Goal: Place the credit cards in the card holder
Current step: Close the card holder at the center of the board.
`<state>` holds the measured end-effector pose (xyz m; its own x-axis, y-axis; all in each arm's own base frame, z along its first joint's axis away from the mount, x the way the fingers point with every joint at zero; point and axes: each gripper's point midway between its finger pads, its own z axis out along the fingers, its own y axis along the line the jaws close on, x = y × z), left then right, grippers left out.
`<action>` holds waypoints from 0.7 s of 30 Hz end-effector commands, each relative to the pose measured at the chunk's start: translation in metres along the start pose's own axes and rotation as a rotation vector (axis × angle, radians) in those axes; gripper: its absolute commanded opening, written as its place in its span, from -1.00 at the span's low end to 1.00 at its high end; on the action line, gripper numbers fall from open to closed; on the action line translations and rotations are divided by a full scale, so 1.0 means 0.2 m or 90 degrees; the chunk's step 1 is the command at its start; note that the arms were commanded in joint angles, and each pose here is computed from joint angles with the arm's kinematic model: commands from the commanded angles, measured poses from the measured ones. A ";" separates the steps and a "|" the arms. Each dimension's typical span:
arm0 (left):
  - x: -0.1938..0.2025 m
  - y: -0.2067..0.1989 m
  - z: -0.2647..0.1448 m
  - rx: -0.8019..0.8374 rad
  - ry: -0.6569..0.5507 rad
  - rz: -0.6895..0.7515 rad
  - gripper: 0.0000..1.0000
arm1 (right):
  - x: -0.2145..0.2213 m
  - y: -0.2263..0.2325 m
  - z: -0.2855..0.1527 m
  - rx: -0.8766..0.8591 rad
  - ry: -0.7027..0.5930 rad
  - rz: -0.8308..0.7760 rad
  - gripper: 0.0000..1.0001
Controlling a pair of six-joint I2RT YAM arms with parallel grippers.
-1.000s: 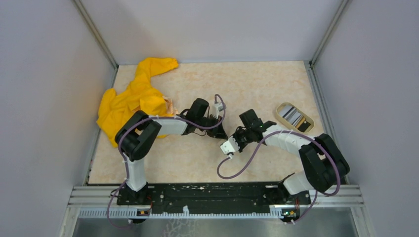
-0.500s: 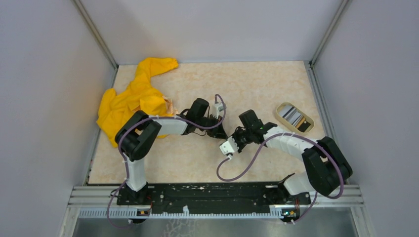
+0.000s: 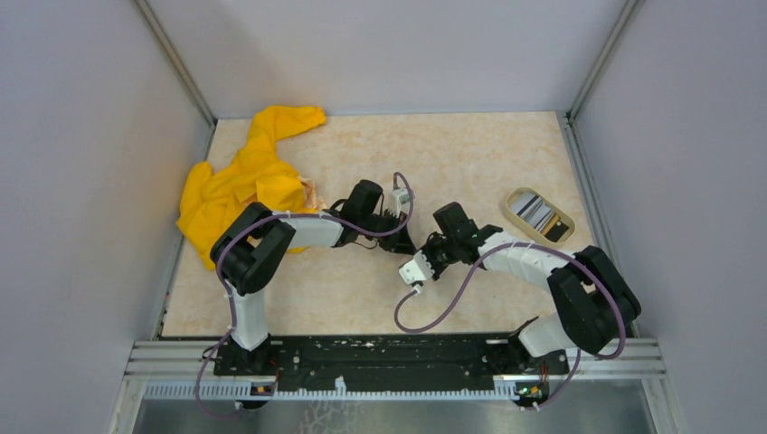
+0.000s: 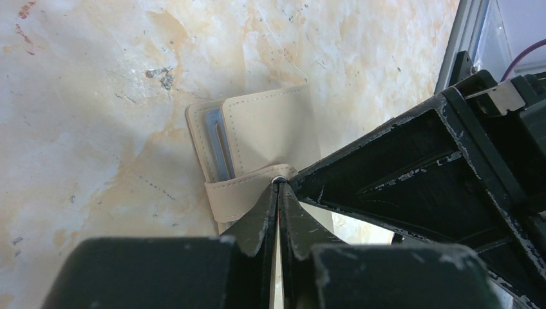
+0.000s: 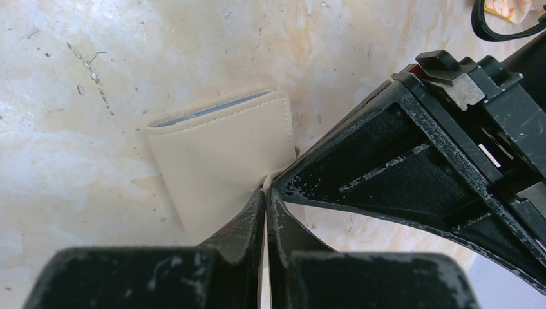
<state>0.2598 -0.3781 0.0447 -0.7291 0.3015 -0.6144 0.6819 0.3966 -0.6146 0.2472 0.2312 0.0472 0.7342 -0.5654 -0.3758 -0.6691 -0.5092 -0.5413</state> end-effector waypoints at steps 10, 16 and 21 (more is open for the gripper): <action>0.03 0.01 0.03 -0.006 0.014 0.010 -0.70 | -0.04 0.16 -0.01 -0.071 -0.007 -0.022 -1.00; 0.03 0.01 0.03 -0.004 0.015 0.009 -0.69 | -0.04 0.19 -0.01 -0.077 -0.008 -0.020 -1.00; 0.03 0.01 0.03 -0.006 0.017 0.009 -0.69 | -0.04 0.23 0.00 -0.089 -0.007 -0.015 -1.00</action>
<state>0.2563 -0.3800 0.0455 -0.7279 0.3074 -0.6129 0.6841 0.3852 -0.6194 0.2412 0.2273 0.0443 0.7780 -0.5308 -0.3362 -0.6204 -0.5647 -0.5443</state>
